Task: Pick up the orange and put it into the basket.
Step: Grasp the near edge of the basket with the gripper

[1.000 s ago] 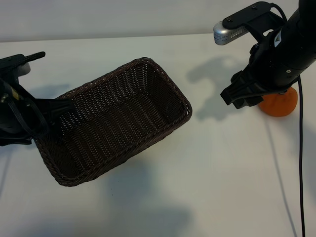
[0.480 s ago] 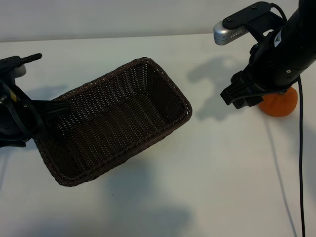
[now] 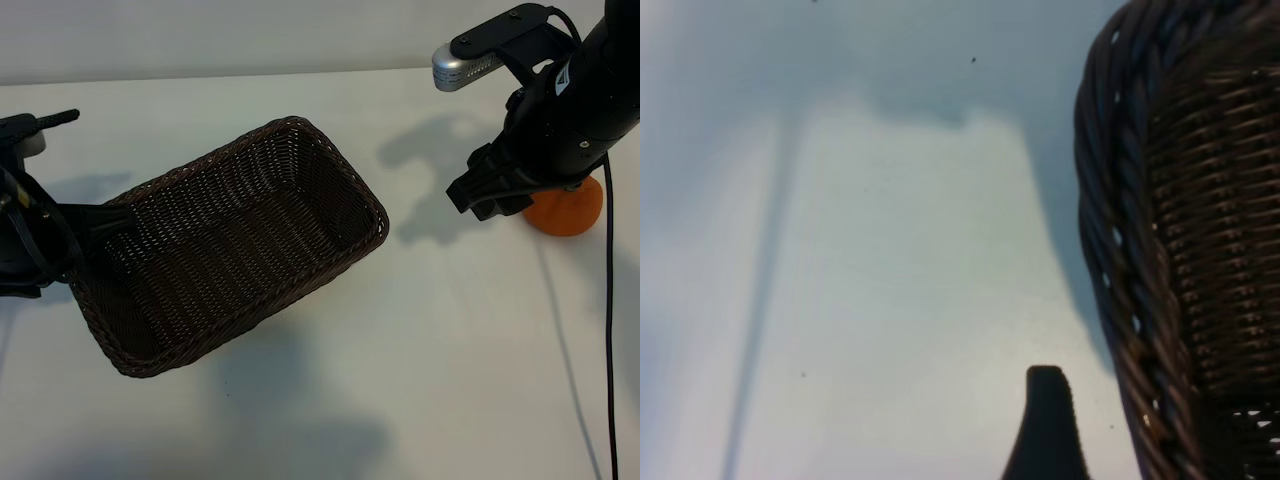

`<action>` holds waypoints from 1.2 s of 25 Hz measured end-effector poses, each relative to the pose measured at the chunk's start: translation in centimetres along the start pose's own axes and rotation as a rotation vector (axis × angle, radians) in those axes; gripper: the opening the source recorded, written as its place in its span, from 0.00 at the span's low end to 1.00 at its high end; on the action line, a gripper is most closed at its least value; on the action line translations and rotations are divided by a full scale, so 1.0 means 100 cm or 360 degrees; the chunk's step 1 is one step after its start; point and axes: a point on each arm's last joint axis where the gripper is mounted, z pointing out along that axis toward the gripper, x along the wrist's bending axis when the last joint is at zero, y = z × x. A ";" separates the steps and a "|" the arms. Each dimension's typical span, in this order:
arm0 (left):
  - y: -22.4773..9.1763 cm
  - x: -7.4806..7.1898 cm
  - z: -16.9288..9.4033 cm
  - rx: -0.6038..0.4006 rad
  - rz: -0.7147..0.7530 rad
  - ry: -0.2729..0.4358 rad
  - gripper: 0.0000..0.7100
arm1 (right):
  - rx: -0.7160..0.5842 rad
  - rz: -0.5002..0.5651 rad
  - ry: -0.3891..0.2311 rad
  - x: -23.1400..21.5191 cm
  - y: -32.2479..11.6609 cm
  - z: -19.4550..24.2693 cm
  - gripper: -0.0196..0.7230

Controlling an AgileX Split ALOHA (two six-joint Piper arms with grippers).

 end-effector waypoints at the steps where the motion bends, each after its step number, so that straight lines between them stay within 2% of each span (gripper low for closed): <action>1: 0.000 0.000 0.000 0.0005 0.0001 0.0006 0.79 | 0.0000 0.0000 0.0000 0.000 0.000 0.000 0.72; 6: -0.003 0.002 0.002 0.0017 0.0008 0.0021 0.79 | 0.0000 0.0000 0.0000 0.000 0.000 0.000 0.72; 12: -0.023 0.017 0.009 -0.0006 -0.0021 0.0003 0.79 | 0.0000 -0.0002 0.0000 0.000 0.000 0.000 0.72; 15: -0.024 0.021 0.010 -0.0038 -0.0053 -0.0020 0.79 | 0.0000 -0.0002 0.0000 0.000 0.000 0.000 0.72; 20: -0.019 0.017 0.009 -0.0131 -0.0107 -0.0098 0.79 | 0.0000 -0.0002 0.0000 0.000 0.000 0.000 0.72; 30: -0.011 0.006 0.025 -0.0128 -0.0201 -0.0161 0.79 | 0.0000 -0.0005 0.0001 0.000 0.000 0.000 0.72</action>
